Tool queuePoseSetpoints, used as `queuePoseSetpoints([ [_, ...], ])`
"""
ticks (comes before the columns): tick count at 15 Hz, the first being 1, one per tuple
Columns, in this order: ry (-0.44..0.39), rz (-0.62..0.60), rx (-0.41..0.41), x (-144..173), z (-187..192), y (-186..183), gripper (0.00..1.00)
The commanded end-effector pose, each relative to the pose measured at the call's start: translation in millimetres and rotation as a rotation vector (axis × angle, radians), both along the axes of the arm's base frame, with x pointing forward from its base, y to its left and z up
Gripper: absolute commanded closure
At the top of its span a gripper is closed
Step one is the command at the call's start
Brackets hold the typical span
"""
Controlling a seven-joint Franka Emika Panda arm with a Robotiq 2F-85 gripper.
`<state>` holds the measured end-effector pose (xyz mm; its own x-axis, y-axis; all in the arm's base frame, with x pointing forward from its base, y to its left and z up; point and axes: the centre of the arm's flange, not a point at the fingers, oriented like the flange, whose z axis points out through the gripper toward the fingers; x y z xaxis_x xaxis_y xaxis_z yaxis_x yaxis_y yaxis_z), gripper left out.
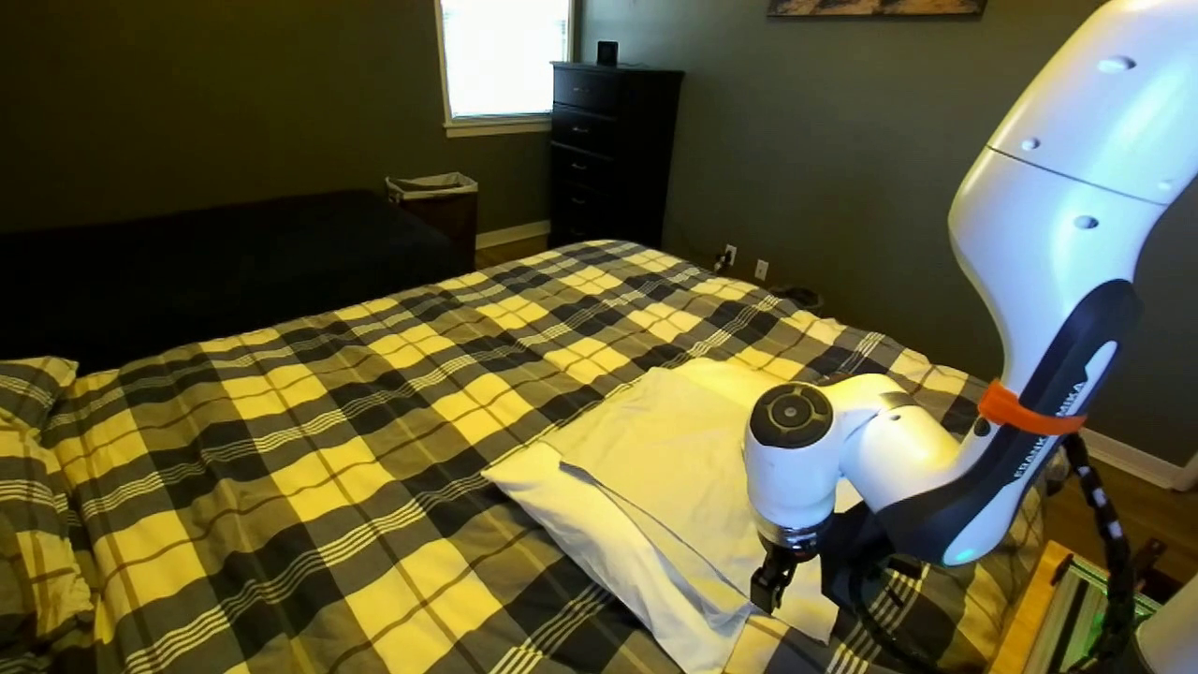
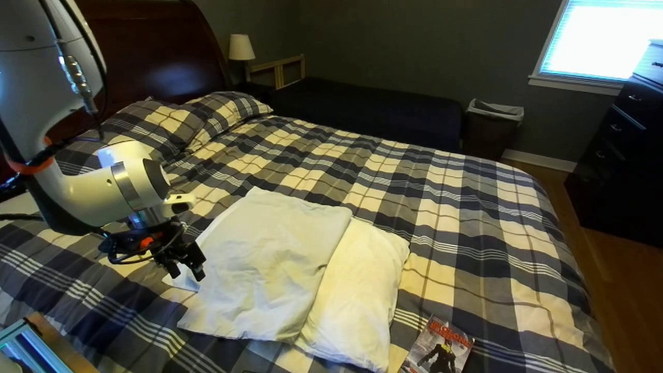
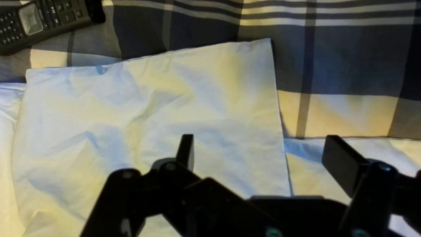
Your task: Partially unfold the sheet
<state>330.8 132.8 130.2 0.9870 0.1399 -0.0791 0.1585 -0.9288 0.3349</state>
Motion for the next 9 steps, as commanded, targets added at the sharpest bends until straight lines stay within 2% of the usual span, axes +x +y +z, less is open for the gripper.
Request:
queuePoseSetpoints([
  [1, -0.015, -0.032, -0.031, 8, -36, 1, 0.00],
  [6, 0.020, -0.001, -0.048, 8, -60, 11, 0.00],
  [9, 0.049, 0.008, -0.088, 5, -74, 15, 0.00],
])
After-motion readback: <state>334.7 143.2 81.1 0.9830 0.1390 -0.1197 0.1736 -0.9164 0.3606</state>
